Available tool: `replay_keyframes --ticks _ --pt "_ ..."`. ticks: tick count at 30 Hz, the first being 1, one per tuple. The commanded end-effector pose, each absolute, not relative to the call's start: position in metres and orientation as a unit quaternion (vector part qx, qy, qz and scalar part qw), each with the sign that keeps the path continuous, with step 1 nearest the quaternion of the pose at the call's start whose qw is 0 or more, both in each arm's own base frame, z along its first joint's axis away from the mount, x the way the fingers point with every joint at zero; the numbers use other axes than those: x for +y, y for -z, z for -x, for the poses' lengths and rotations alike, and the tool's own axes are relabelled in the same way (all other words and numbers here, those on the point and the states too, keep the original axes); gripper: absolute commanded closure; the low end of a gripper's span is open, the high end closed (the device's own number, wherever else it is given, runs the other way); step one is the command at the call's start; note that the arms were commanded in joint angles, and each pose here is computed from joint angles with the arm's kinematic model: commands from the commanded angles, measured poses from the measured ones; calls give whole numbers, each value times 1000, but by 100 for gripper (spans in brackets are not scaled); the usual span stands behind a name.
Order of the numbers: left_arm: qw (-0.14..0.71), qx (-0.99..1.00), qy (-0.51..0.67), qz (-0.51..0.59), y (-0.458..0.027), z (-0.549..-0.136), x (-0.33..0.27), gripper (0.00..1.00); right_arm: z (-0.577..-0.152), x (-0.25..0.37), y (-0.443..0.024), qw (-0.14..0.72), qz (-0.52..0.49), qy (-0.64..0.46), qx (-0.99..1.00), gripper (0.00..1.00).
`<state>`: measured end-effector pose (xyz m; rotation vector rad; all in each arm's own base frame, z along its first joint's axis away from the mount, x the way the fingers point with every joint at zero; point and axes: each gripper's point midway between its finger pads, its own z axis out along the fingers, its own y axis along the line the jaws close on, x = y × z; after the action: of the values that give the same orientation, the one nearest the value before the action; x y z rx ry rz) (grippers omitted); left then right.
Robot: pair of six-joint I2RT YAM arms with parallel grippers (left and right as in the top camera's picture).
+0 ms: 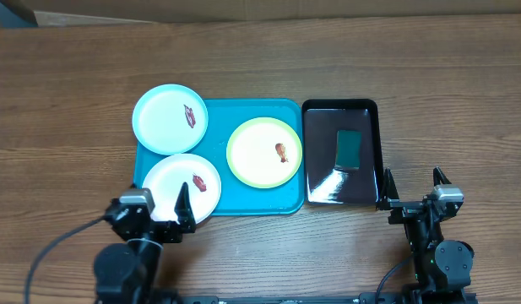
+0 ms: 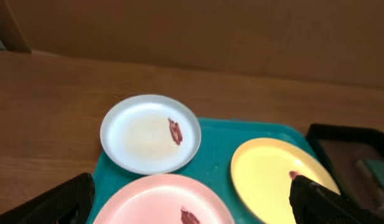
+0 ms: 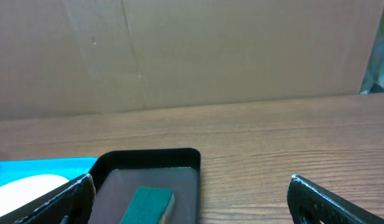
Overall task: Clean dirty plates on tray and stack at the side
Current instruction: 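Move the left gripper over the yellow plate's left rim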
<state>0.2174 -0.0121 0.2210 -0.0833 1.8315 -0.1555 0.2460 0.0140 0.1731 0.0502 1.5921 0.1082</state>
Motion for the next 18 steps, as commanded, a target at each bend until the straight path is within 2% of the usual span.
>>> replay_keyframes --ticks 1,8,14,16,18 --pt "566 820 87 3 -238 -224 -25 0 -246 13 -170 698 -22 -47 714 0" --pt "351 912 212 -34 -226 -242 -73 0 -246 13 -170 698 -22 -47 714 0" --pt "253 919 300 -39 -218 -269 -102 1 -246 13 -170 698 -22 -47 714 0" --pt "224 926 303 -12 -204 -276 -101 24 -246 13 -170 698 -22 -47 714 0" --pt "194 939 282 16 -185 -280 -96 30 -246 13 -170 698 -22 -47 714 0"
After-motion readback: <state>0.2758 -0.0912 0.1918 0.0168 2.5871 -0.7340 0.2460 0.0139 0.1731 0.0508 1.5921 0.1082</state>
